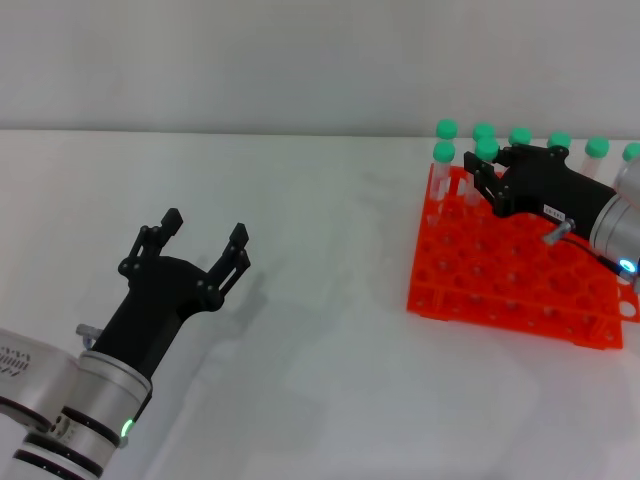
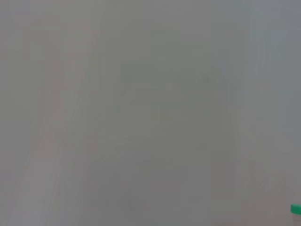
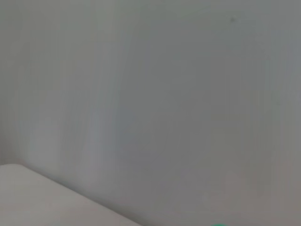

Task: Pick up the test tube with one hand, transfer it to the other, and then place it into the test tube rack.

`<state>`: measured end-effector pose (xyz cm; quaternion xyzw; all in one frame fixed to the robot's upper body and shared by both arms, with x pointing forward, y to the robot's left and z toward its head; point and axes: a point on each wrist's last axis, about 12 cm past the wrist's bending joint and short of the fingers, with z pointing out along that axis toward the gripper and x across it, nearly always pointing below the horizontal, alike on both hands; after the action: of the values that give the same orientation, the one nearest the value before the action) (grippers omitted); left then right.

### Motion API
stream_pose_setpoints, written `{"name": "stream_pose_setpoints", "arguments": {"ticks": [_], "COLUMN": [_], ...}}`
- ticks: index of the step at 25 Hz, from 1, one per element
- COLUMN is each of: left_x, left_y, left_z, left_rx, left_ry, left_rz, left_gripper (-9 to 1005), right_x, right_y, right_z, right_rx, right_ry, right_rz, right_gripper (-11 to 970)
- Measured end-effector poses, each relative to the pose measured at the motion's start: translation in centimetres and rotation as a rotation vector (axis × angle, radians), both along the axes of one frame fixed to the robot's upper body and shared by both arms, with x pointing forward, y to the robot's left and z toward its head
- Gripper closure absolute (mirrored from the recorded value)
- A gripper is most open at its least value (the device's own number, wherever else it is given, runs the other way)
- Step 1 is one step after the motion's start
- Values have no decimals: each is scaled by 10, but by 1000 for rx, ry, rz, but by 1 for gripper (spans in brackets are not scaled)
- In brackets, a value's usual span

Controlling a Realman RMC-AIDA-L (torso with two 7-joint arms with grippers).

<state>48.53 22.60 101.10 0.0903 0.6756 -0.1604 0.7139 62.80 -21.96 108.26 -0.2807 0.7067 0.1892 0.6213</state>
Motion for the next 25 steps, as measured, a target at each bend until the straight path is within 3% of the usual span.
{"name": "stream_pose_setpoints", "arguments": {"ticks": [6, 15, 20, 25], "left_x": [0, 2, 3, 3], "left_y": [0, 1, 0, 2], "left_z": [0, 1, 1, 1], "left_rx": [-1, -6, -7, -2], "left_ry": [0, -2, -4, -3], "left_rz": [2, 10, 10, 11], "left_gripper": [142, 143, 144, 144], "right_x": [-1, -7, -7, -21], "right_y": [-3, -5, -3, -14], "right_z": [1, 3, 6, 9], "right_rx": [15, 65, 71, 154], "right_ry": [-4, -30, -46, -112], "right_rz": [-9, 1, 17, 22], "right_gripper": [681, 453, 222, 107]}}
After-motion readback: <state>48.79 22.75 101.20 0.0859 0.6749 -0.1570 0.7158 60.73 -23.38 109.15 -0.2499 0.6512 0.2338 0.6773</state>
